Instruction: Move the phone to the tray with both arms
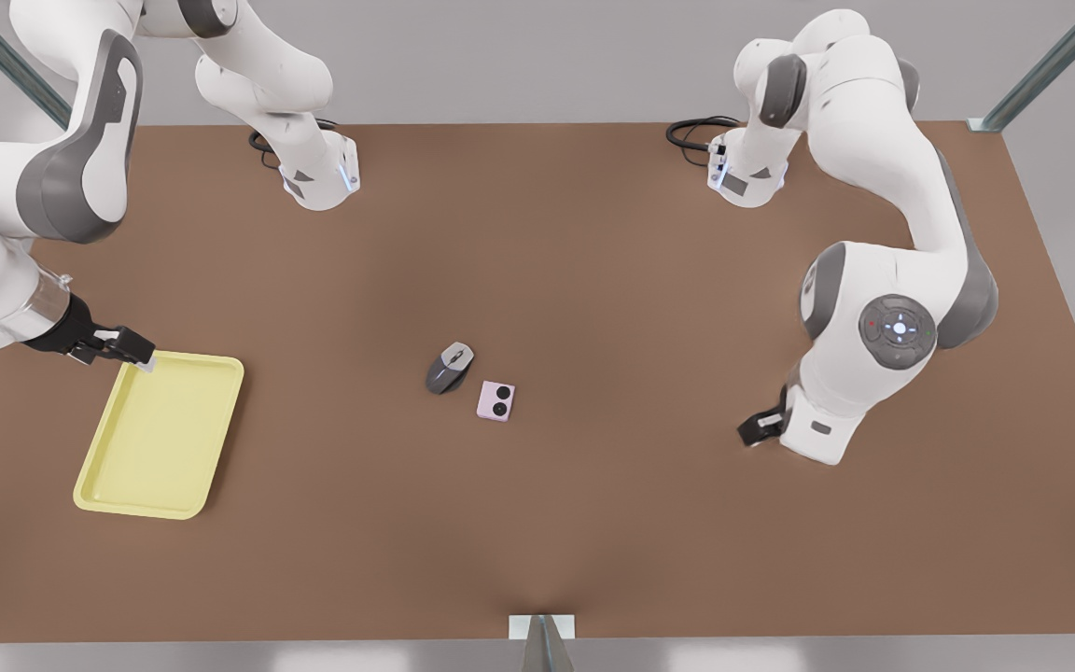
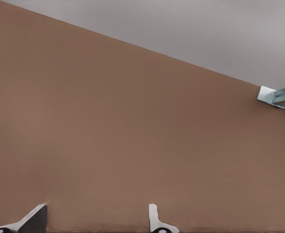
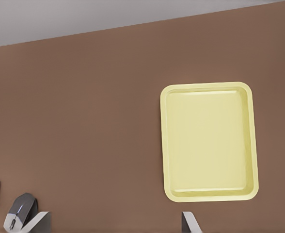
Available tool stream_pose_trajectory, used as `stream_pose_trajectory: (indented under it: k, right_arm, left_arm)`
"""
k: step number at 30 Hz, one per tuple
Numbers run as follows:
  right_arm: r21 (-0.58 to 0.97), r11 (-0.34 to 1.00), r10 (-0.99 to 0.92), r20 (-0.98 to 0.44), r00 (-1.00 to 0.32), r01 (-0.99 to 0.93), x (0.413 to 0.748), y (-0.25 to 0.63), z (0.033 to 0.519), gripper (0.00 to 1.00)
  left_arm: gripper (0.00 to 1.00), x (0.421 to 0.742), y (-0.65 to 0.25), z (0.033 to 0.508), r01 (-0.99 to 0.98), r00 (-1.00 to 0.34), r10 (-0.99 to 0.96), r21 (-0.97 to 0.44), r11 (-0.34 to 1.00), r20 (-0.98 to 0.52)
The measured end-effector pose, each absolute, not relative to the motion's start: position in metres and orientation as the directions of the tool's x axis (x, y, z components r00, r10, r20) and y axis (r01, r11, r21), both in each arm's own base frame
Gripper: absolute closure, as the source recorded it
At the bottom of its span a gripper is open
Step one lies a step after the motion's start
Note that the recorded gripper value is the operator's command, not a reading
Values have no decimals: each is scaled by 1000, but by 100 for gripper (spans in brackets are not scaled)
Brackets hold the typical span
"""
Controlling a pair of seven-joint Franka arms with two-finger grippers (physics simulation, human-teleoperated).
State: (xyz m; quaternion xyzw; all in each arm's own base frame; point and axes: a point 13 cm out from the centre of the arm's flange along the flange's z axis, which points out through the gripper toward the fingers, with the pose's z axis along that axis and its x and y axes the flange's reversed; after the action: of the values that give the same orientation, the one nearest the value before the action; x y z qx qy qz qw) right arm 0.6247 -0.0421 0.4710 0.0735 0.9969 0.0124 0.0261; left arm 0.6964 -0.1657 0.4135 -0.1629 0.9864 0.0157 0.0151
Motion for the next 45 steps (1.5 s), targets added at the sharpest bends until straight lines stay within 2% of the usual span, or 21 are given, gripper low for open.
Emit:
stream_pose_trajectory:
  k: [2, 4, 6, 10, 13, 15, 18, 22, 25, 29, 34, 38, 45]
  right_arm:
    - [29, 989, 148, -51, -988, 147, 625, -43, 471, 0]
    - [29, 989, 148, -50, -988, 147, 625, -43, 471, 0]
    - [33, 991, 128, -13, -992, 127, 627, -30, 451, 0]
    - [74, 995, -64, 24, -998, -62, 618, 106, 437, 0]
    - [106, 973, -206, 25, -978, -203, 584, 221, 444, 0]
    - [123, 945, -310, 40, -950, -304, 548, 302, 439, 0]
    - [121, 919, -384, 71, -921, -374, 504, 385, 416, 0]
    - [108, 938, -339, 78, -938, -330, 503, 426, 376, 0]
    - [93, 943, -329, 87, -940, -321, 490, 465, 346, 0]
    - [41, 960, -281, 123, -952, -278, 486, 498, 275, 0]
    - [-17, 988, -149, 157, -976, -153, 489, 479, 197, 0]
    - [-49, 999, -7, 173, -985, -16, 508, 456, 135, 0]
    - [-40, 988, 155, 172, -973, 150, 529, 451, 61, 0]
  left_arm:
    - [0, 653, -133, 444, -298, -954, -299, 20, 954, 19]
    - [0, 629, -118, 451, -253, -966, -255, 40, 967, 47]
    - [0, 616, -121, 455, -197, -978, -201, 56, 979, 62]
    - [0, 609, -118, 451, -126, -987, -133, 78, 989, 88]
    - [0, 609, -117, 447, -86, -990, -95, 84, 993, 101]
    - [0, 609, -115, 446, -67, -992, -75, 85, 994, 105]
    - [0, 610, -114, 444, -40, -993, -48, 81, 996, 108]
    - [0, 614, -112, 435, -8, -993, -17, 82, 997, 113]
    - [0, 617, -89, 447, -21, -996, -28, 84, 996, 87]
    - [0, 596, -57, 455, -12, -997, -18, 78, 997, 76]
    - [0, 603, -52, 437, 22, -996, 14, 91, 996, 85]
    - [0, 606, -51, 435, 43, -996, 36, 90, 995, 81]
    - [0, 606, -53, 435, 73, -994, 66, 87, 993, 83]
